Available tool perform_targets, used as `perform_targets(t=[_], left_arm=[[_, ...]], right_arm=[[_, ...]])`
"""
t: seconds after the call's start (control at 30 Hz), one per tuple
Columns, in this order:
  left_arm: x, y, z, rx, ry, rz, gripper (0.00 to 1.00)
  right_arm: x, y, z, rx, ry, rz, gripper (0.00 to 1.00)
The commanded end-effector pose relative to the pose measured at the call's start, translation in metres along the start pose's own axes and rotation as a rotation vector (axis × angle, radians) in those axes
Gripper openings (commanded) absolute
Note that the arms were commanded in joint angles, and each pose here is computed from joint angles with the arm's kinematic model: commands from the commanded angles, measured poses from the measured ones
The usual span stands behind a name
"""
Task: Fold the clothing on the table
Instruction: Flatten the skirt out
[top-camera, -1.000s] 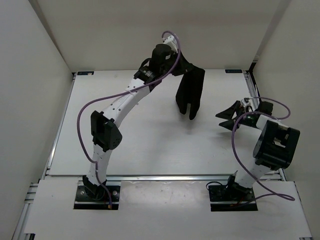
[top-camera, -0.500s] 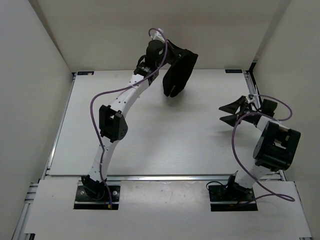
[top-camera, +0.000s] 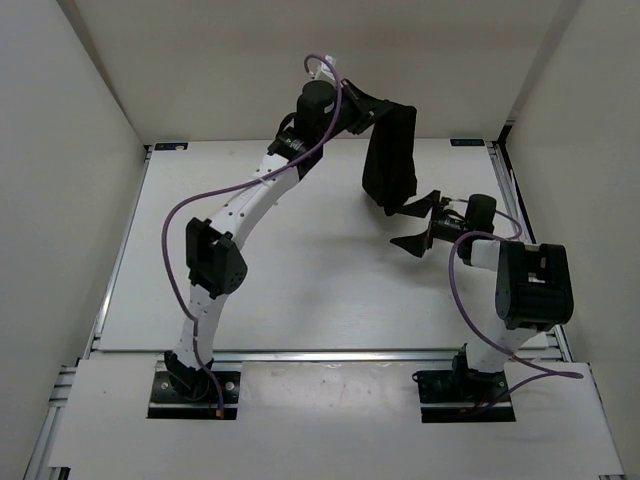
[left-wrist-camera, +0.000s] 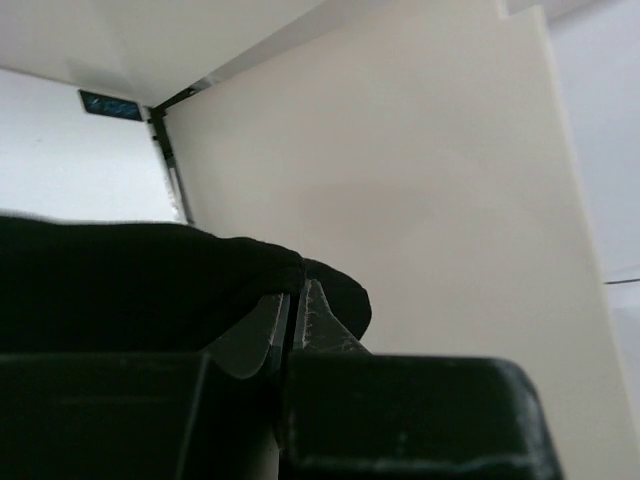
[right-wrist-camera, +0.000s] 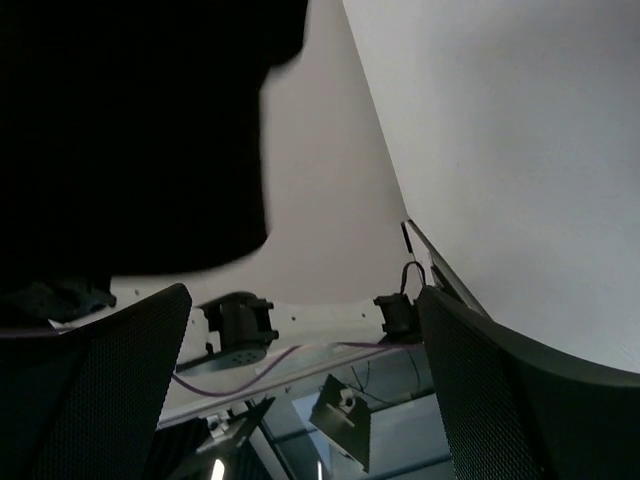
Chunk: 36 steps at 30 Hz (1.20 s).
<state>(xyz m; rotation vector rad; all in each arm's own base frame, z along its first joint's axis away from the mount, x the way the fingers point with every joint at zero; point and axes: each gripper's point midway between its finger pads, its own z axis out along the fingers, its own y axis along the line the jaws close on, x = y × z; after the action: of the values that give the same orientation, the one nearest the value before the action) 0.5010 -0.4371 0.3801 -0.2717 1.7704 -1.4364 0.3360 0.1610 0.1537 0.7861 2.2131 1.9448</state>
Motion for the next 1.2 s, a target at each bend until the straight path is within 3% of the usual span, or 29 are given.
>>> perform_targets(t=[0.0,0.27,0.67,0.77,0.93,1.07,1.17], left_arm=[[-0.035,-0.097,-0.052,0.146,-0.102,0.017,0.00],[0.010,-0.122,-0.072,0.177,-0.068,-0.022,0.00],[0.036,-0.125,-0.077,0.176,-0.013,-0.043,0.00],[0.038,-0.117,-0.078,0.153,-0.011,-0.044,0.00],[0.045,-0.109,-0.091,0.127,0.010,-0.040,0.00],[0.053,-0.094,-0.095,0.103,0.023,-0.043,0.00],[0.049,-0.089,-0.099,0.092,0.014,-0.050,0.00]], right_arm=[[-0.026,-0.005,-0.007,-0.013,-0.092,0.094,0.99],[-0.027,0.006,-0.004,-0.020,-0.063,0.145,0.99],[-0.013,0.028,-0.010,-0.038,-0.059,0.112,0.97],[-0.017,0.025,-0.018,-0.036,-0.082,0.127,0.76],[-0.031,0.029,-0.037,-0.049,-0.135,0.119,0.25],[-0.032,0.032,-0.043,-0.057,-0.138,0.093,0.01],[-0.039,0.036,-0.051,-0.064,-0.158,0.058,0.00]])
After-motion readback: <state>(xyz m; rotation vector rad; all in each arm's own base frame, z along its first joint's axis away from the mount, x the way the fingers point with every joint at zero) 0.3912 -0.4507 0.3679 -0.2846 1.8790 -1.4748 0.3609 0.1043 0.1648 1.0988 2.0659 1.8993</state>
